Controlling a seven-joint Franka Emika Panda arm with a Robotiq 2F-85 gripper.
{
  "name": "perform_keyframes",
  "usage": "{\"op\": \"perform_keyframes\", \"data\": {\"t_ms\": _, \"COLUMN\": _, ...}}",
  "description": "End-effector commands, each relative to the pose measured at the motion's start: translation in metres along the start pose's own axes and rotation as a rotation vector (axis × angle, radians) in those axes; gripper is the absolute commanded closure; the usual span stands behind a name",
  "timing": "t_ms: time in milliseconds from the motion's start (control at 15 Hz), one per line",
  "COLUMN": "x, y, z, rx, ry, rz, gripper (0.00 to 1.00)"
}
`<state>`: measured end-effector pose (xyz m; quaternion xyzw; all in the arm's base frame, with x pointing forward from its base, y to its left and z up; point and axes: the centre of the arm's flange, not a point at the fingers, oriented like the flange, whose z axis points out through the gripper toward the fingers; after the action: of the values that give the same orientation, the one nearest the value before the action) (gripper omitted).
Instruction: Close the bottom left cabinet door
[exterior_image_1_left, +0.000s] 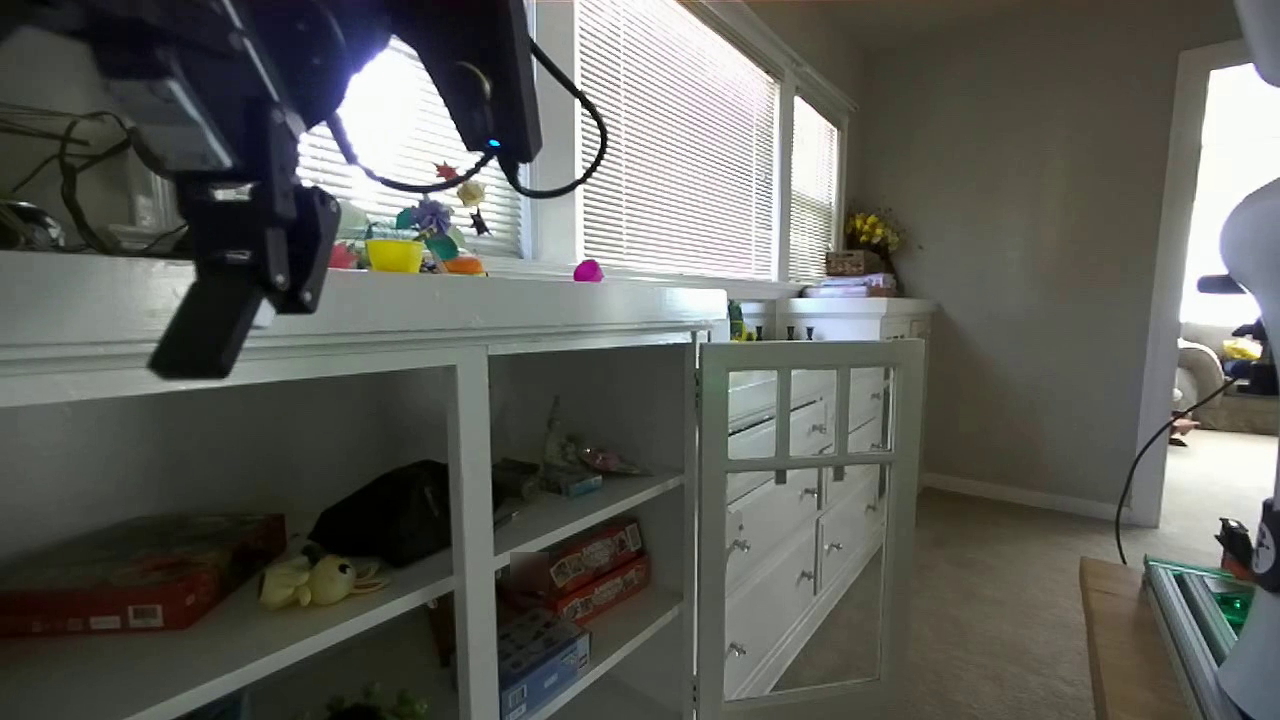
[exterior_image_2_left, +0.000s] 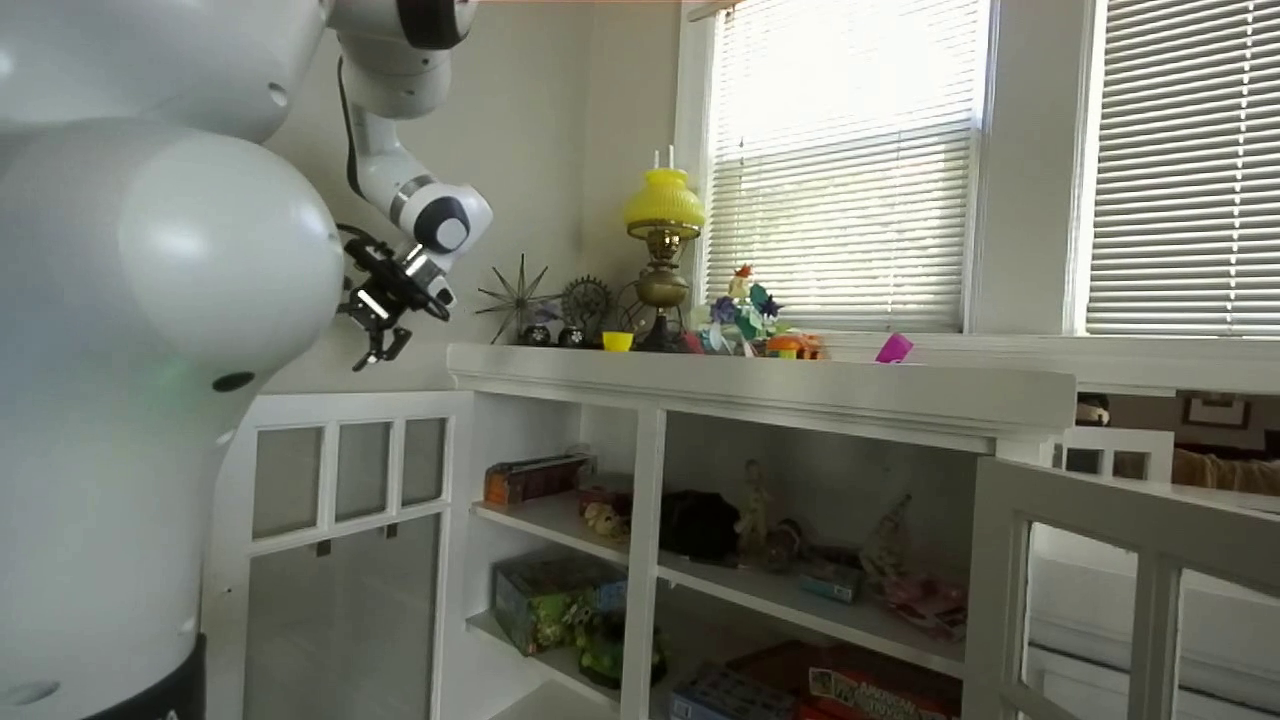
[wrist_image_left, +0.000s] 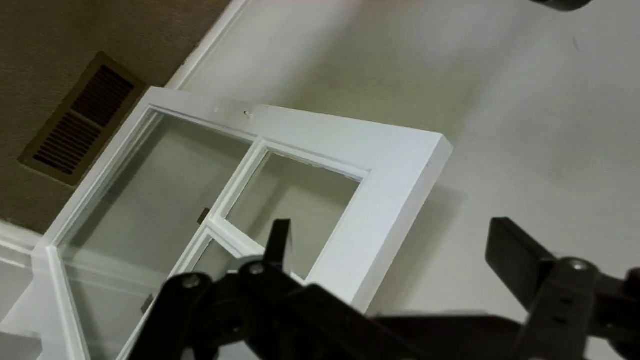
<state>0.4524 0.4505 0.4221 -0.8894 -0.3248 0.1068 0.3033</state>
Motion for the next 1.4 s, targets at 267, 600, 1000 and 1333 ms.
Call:
{"op": "perform_keyframes", "data": {"t_ms": 267, "x": 0.003, "y": -0.016, "z": 0.084, "rx": 0.035, "ry": 0.04, "rz": 0.151, "gripper": 0.0}}
{"op": "perform_keyframes", "data": {"t_ms": 600, "x": 0.008, "y": -0.022, "z": 0.088, "rx": 0.002, "ry": 0.099, "rz": 0.154, "gripper": 0.0}}
{"op": "perform_keyframes", "data": {"t_ms": 1000, "x": 0.024, "y": -0.033, "z": 0.096, "rx": -0.021, "ry": 0.156, "rz": 0.149, "gripper": 0.0}}
{"op": "perform_keyframes", "data": {"t_ms": 1333, "x": 0.028, "y": -0.037, "z": 0.107, "rx": -0.054, "ry": 0.146, "rz": 0.143, "gripper": 0.0}}
